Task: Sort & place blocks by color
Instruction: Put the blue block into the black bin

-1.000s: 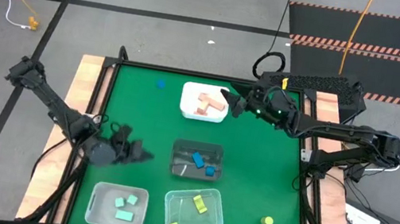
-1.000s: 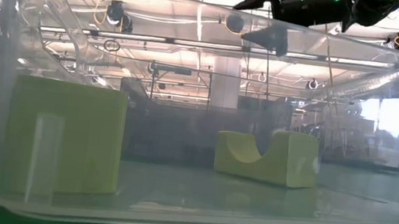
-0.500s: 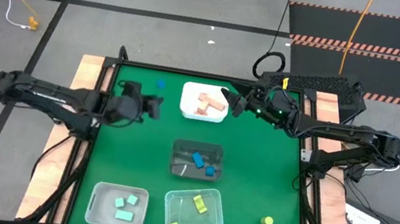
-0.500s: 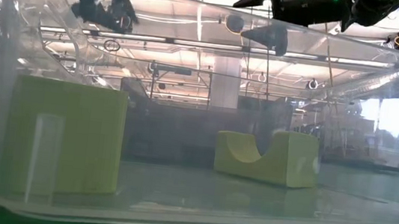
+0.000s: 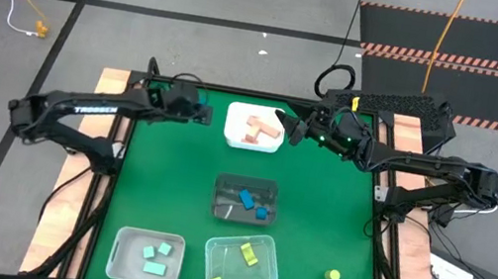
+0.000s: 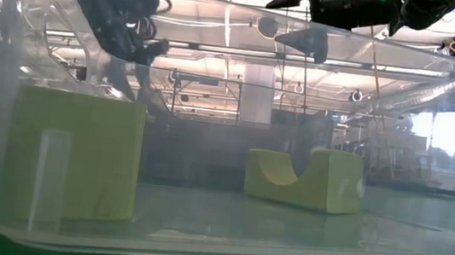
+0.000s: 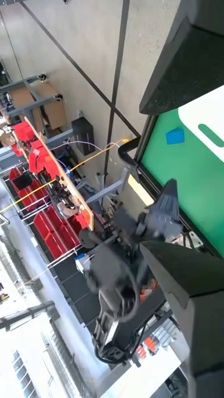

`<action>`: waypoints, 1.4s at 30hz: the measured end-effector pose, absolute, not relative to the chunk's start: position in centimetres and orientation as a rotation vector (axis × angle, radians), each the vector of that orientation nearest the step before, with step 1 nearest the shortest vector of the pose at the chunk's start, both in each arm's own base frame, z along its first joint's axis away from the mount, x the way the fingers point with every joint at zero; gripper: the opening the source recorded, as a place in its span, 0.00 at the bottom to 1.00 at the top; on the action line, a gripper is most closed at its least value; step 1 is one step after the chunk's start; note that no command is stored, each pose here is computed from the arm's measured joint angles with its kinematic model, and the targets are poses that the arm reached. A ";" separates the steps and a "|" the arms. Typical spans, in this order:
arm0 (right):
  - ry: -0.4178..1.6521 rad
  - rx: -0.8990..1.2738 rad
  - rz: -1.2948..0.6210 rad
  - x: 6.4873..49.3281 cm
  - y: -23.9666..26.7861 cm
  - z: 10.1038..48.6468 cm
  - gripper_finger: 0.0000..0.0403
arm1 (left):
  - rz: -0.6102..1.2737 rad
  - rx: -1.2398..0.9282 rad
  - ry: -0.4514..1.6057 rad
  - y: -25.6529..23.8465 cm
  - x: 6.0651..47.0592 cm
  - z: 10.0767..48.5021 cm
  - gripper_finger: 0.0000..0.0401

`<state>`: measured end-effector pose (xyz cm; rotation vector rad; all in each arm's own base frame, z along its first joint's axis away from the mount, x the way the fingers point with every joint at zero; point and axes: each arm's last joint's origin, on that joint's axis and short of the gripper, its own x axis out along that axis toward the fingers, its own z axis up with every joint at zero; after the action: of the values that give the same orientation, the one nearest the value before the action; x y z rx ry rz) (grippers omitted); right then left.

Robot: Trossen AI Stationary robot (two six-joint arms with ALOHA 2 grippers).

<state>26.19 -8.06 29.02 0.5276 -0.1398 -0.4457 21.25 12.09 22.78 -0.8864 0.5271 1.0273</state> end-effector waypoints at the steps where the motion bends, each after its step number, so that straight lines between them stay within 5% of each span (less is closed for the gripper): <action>1: -0.139 0.528 -0.446 26.2 -8.1 29.0 0.84 | 1.034 -0.886 0.548 12.6 21.2 22.4 0.38; 16: -0.140 0.528 -0.446 26.2 -8.1 29.0 0.84 | 1.105 -1.097 0.659 18.2 19.6 18.1 0.29; 31: -0.140 0.528 -0.446 26.2 -8.1 29.0 0.84 | 1.164 -1.336 0.494 18.2 20.2 18.2 0.26; 42: -0.140 0.528 -0.446 26.2 -8.1 29.0 0.84 | 1.441 -1.446 0.364 17.6 19.7 17.8 0.27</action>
<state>26.19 -8.06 29.02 0.5276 -0.1397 -0.4456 19.73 17.63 17.78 -1.4459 0.3637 1.4411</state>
